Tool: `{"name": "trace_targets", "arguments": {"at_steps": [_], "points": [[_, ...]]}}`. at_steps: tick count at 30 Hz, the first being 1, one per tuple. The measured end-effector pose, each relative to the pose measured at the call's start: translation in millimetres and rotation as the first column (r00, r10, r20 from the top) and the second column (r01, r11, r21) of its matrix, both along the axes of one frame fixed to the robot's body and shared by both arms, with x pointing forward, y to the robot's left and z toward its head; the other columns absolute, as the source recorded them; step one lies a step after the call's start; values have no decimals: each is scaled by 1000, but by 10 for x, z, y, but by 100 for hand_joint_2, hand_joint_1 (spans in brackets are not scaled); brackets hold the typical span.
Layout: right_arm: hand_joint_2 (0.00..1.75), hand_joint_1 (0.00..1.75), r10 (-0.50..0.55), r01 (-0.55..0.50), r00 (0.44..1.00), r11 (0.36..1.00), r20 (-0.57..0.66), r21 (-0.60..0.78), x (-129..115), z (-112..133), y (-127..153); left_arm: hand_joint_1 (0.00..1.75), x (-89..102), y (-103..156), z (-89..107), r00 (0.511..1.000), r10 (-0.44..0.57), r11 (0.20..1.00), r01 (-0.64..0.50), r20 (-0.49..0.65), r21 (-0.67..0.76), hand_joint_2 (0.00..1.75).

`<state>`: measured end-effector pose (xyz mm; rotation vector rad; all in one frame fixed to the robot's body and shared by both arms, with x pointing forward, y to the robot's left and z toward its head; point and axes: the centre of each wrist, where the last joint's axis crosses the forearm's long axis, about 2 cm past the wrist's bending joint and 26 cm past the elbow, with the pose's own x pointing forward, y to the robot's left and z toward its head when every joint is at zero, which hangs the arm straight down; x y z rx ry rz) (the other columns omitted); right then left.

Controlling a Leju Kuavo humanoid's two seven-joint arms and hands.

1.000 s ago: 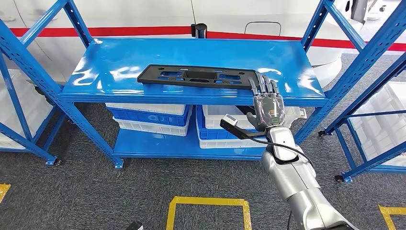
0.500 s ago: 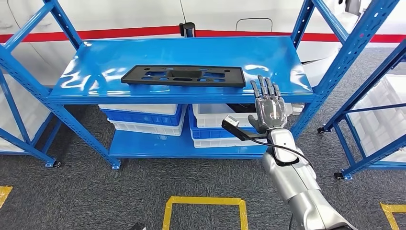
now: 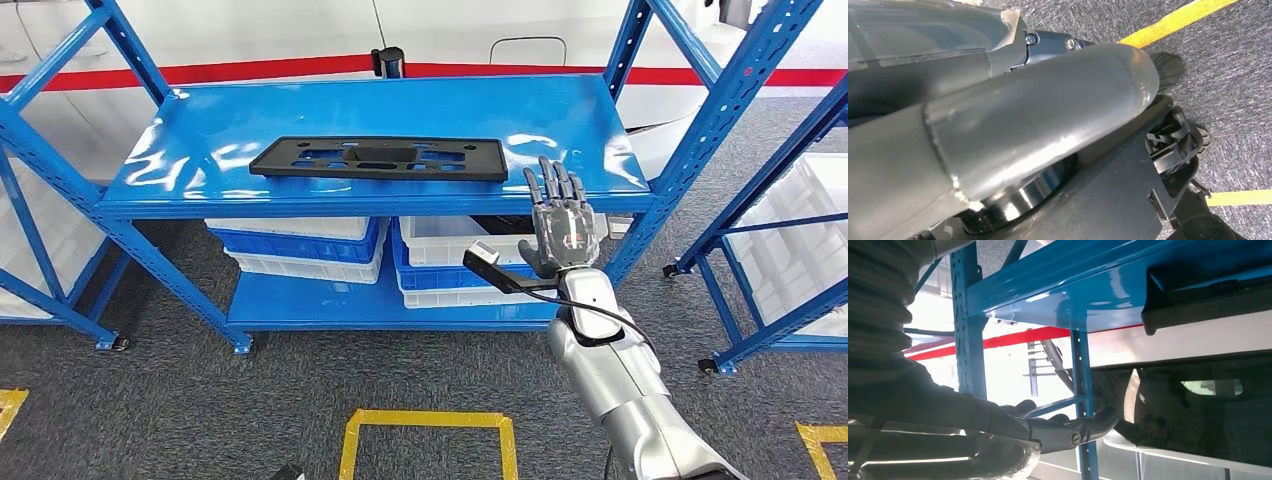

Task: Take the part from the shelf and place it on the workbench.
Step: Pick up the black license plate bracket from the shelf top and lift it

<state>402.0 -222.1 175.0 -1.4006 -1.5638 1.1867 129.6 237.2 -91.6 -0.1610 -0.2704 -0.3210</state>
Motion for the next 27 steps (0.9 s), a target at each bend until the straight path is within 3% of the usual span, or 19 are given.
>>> {"name": "trace_targets", "arguments": {"at_steps": [27], "points": [[175,0,-11,11,1000,1000,-4,-7,-35,-72,-86,0,-10,-29,1,1000,-19,999,19,4,-32,0]]}}
